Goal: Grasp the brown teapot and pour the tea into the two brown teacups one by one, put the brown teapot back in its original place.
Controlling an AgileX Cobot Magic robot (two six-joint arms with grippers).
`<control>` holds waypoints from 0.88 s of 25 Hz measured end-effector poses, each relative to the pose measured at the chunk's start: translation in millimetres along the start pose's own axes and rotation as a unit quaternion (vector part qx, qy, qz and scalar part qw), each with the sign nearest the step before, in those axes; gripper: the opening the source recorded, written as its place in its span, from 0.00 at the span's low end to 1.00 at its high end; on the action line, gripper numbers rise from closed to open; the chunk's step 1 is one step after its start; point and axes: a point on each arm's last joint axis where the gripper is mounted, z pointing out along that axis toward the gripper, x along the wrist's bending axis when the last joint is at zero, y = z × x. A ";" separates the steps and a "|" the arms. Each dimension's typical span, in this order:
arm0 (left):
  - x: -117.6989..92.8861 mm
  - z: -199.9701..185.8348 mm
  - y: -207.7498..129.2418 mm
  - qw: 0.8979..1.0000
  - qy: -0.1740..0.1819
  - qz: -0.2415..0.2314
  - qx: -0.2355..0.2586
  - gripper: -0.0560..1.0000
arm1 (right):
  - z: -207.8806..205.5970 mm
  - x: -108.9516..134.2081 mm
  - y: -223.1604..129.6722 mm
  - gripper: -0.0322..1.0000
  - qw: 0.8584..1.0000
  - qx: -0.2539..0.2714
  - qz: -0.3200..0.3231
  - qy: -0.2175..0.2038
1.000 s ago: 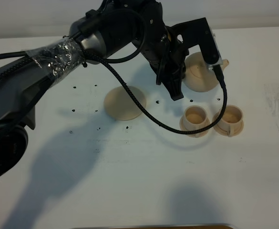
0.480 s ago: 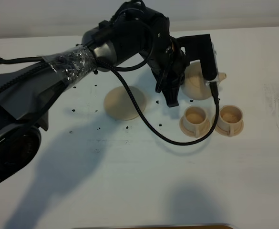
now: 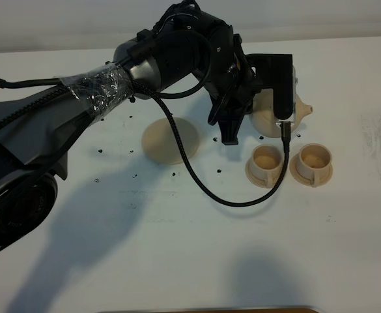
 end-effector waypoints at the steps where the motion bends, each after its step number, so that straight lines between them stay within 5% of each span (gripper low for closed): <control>1: 0.0 1.3 -0.1 1.000 0.001 0.006 0.000 0.13 | 0.0 0.0 0.0 0.43 1.000 0.000 0.000 0.000; 22: 2.2 13.1 4.4 0.991 0.031 0.131 -0.015 0.13 | 0.0 0.0 0.0 0.43 1.000 0.000 0.000 0.000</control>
